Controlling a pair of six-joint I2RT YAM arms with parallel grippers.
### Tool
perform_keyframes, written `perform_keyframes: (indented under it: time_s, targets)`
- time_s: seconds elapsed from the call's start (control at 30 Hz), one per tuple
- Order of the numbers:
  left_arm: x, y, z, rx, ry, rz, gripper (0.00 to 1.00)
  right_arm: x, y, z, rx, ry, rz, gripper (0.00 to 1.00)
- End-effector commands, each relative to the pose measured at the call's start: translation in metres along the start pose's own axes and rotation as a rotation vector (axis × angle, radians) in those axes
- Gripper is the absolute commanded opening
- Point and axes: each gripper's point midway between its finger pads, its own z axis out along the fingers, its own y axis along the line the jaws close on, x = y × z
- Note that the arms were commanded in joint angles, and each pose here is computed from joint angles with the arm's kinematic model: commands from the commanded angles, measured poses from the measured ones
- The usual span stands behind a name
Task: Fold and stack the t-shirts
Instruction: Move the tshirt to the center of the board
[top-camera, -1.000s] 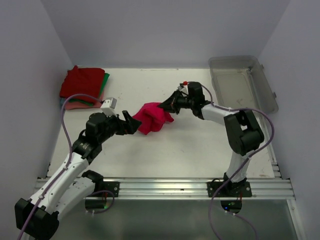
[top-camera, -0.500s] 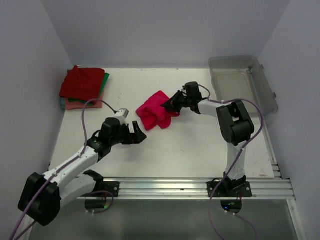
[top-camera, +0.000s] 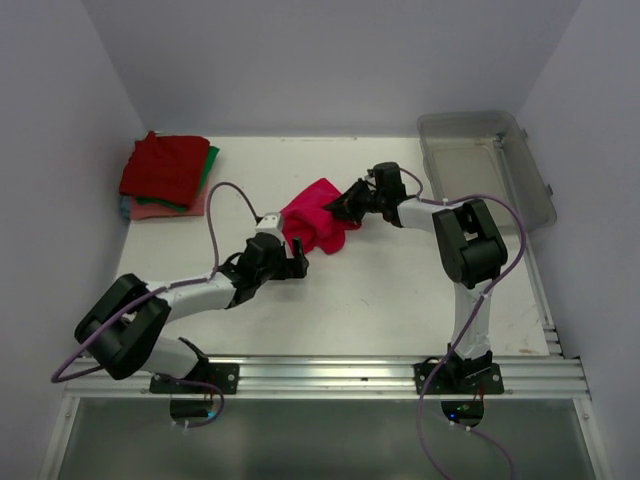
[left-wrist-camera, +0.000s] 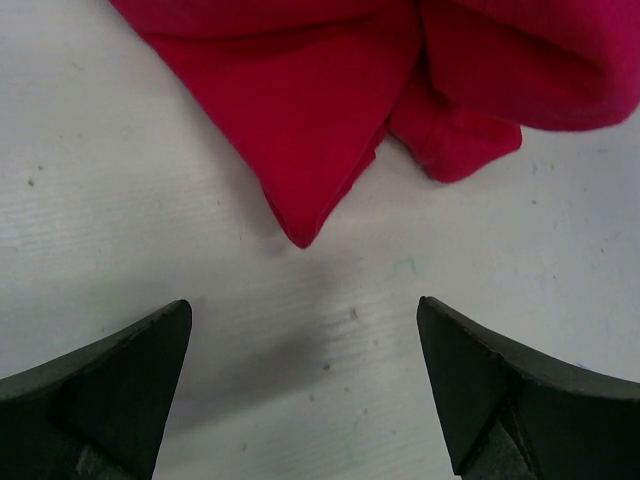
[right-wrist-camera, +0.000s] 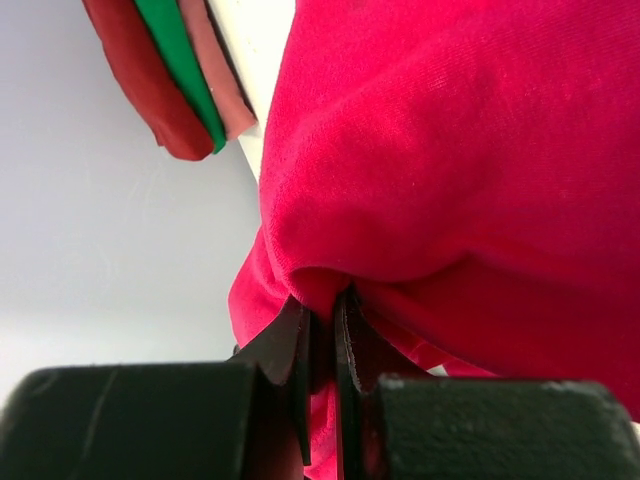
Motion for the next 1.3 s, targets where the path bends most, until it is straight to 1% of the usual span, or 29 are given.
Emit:
perform_keyframes:
  time_s: [0.0, 0.03, 0.07, 0.17, 0.2, 0.23, 0.33, 0.47, 0.57, 0.6, 0.67, 0.7, 0.8, 0.87, 0.9, 0.93, 0.97, 1.0, 1.03, 1.07, 1.1, 1.13, 1.17, 1.2, 1.23, 1.27]
  targets:
    - [-0.052, -0.01, 0.019, -0.052, -0.218, -0.012, 0.98, 0.002, 0.017, -0.004, -0.067, 0.023, -0.031, 0.0]
    - [-0.06, -0.011, 0.022, -0.059, -0.25, -0.018, 0.97, 0.002, 0.017, -0.004, -0.069, 0.022, -0.035, 0.0]
    - [-0.054, -0.01, 0.03, -0.071, -0.241, -0.008, 0.97, 0.003, 0.017, -0.004, -0.073, 0.027, -0.036, 0.0]
    - [-0.055, -0.012, 0.042, -0.066, -0.275, -0.012, 0.91, 0.004, 0.017, -0.003, -0.081, 0.033, -0.042, 0.0]
    - [-0.056, -0.013, 0.045, -0.058, -0.285, -0.011, 0.86, 0.004, 0.017, -0.003, -0.083, 0.037, -0.043, 0.0]
    - [-0.062, -0.018, 0.047, -0.04, -0.313, -0.016, 0.84, 0.005, 0.017, -0.003, -0.087, 0.039, -0.046, 0.0]
    - [-0.06, -0.019, 0.06, -0.039, -0.324, -0.007, 0.75, 0.007, 0.014, -0.003, -0.091, 0.045, -0.052, 0.0]
    - [-0.065, -0.023, 0.063, -0.026, -0.351, -0.001, 0.63, 0.01, 0.013, -0.004, -0.098, 0.057, -0.062, 0.0]
    - [-0.067, -0.024, 0.06, -0.022, -0.357, 0.009, 0.48, 0.011, 0.013, -0.006, -0.102, 0.059, -0.068, 0.0]
    - [-0.066, -0.025, 0.06, -0.018, -0.347, 0.016, 0.34, 0.011, 0.014, -0.006, -0.105, 0.06, -0.074, 0.0]
    - [-0.071, -0.028, 0.052, -0.01, -0.353, 0.023, 0.14, 0.012, 0.016, -0.008, -0.11, 0.059, -0.083, 0.0]
    - [-0.072, -0.028, 0.049, -0.012, -0.351, 0.024, 0.0, 0.013, 0.017, -0.009, -0.112, 0.062, -0.093, 0.0]
    - [-0.08, -0.03, 0.028, -0.018, -0.34, 0.056, 0.0, 0.012, 0.019, -0.014, -0.111, 0.052, -0.121, 0.0]
    - [-0.094, -0.03, 0.005, -0.038, -0.343, 0.084, 0.0, 0.011, 0.019, -0.019, -0.086, 0.047, -0.132, 0.0]
    - [-0.101, -0.031, -0.005, -0.046, -0.35, 0.094, 0.0, 0.01, 0.016, -0.02, -0.072, 0.04, -0.163, 0.0]
    - [-0.115, -0.031, -0.025, -0.062, -0.37, 0.115, 0.0, 0.009, 0.018, -0.022, -0.062, 0.035, -0.175, 0.0]
    - [-0.125, -0.032, -0.035, -0.068, -0.387, 0.126, 0.0, 0.011, 0.015, -0.026, -0.034, 0.042, -0.174, 0.0]
    - [-0.135, -0.031, -0.048, -0.091, -0.389, 0.138, 0.0, 0.009, 0.011, -0.028, -0.011, 0.03, -0.224, 0.0]
    - [-0.151, -0.036, -0.067, -0.083, -0.428, 0.148, 0.0, 0.011, 0.005, -0.031, 0.045, 0.032, -0.23, 0.0]
    - [-0.161, -0.038, -0.077, -0.085, -0.444, 0.148, 0.0, 0.014, 0.006, -0.04, 0.08, 0.025, -0.261, 0.0]
    - [-0.17, -0.037, -0.09, -0.119, -0.431, 0.152, 0.0, 0.007, -0.002, -0.045, 0.15, -0.022, -0.352, 0.0]
    - [-0.18, -0.039, -0.102, -0.12, -0.446, 0.14, 0.0, 0.012, -0.011, -0.056, 0.236, -0.017, -0.362, 0.03]
    - [-0.187, -0.04, -0.11, -0.128, -0.454, 0.136, 0.0, 0.015, -0.012, -0.064, 0.289, -0.037, -0.418, 0.17]
    - [-0.198, -0.044, -0.123, -0.132, -0.455, 0.136, 0.0, 0.017, -0.004, -0.079, 0.32, -0.067, -0.515, 0.25]
    - [-0.205, -0.044, -0.13, -0.152, -0.463, 0.139, 0.0, 0.018, -0.012, -0.092, 0.408, -0.105, -0.544, 0.36]
    - [-0.211, -0.045, -0.136, -0.158, -0.464, 0.145, 0.0, 0.02, -0.01, -0.102, 0.432, -0.123, -0.575, 0.4]
